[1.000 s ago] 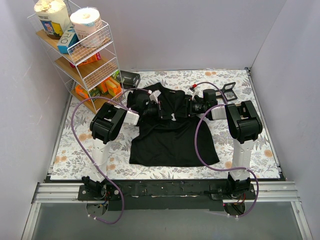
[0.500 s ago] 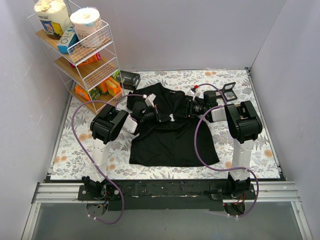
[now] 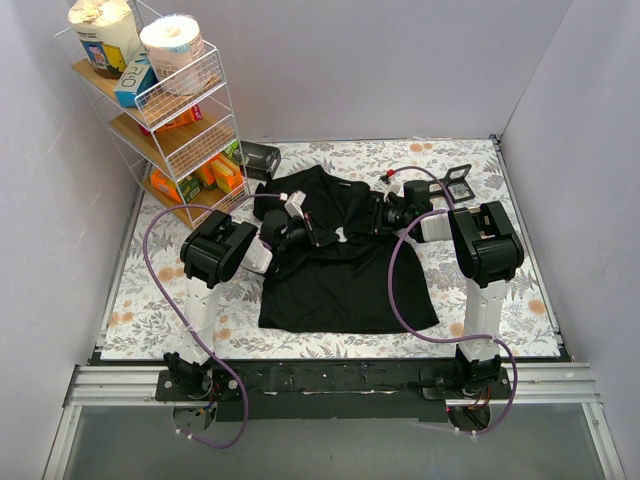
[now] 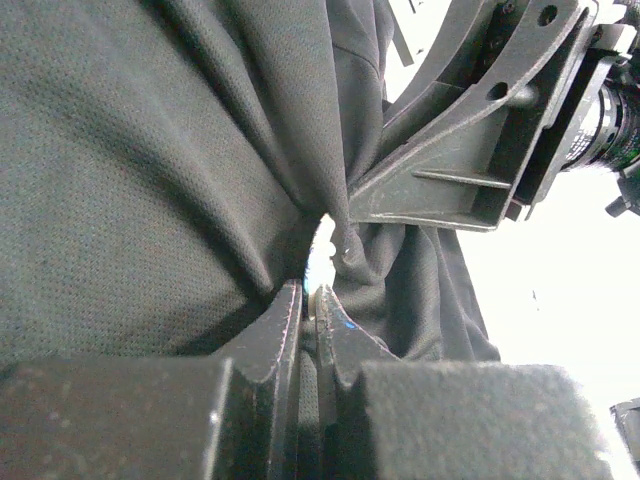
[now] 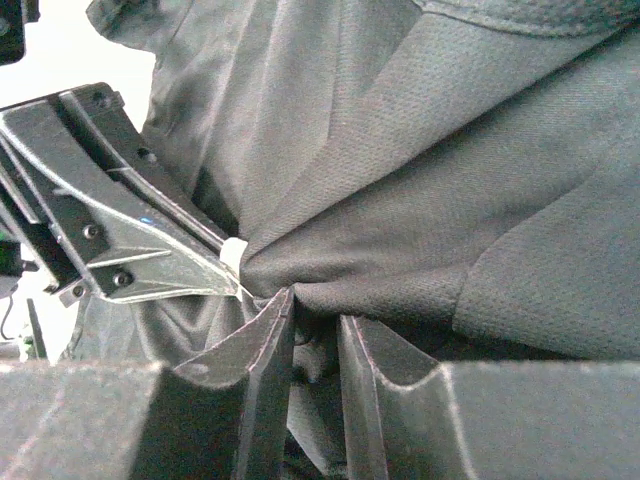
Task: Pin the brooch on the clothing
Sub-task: Pin the brooch to the clothes.
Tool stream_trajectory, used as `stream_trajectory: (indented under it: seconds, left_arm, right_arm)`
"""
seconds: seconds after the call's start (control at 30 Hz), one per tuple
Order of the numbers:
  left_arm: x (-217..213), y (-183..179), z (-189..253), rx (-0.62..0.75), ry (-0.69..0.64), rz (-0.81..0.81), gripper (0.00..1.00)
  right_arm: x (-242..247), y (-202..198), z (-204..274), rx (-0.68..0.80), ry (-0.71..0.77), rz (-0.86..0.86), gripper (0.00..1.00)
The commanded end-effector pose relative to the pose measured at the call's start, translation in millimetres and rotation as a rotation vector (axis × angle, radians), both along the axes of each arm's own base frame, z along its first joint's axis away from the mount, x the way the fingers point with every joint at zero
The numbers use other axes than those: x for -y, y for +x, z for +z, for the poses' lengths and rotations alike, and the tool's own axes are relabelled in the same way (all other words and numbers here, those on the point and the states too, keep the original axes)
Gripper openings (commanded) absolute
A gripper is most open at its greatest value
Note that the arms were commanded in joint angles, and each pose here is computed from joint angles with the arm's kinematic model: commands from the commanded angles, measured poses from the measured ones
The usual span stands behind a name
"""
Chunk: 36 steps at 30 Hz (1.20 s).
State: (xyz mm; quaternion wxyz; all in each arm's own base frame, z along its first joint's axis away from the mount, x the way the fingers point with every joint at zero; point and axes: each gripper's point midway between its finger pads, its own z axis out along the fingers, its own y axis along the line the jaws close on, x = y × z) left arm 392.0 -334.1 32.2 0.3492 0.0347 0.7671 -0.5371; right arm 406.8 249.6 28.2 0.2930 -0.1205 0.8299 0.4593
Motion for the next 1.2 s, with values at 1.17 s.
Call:
stream_trajectory:
  seconds: [1.17]
  left_arm:
    - [4, 0, 39, 0.08, -0.089, 0.06, 0.0]
  right_arm:
    - [-12, -3, 19, -0.022, 0.05, -0.002, 0.53]
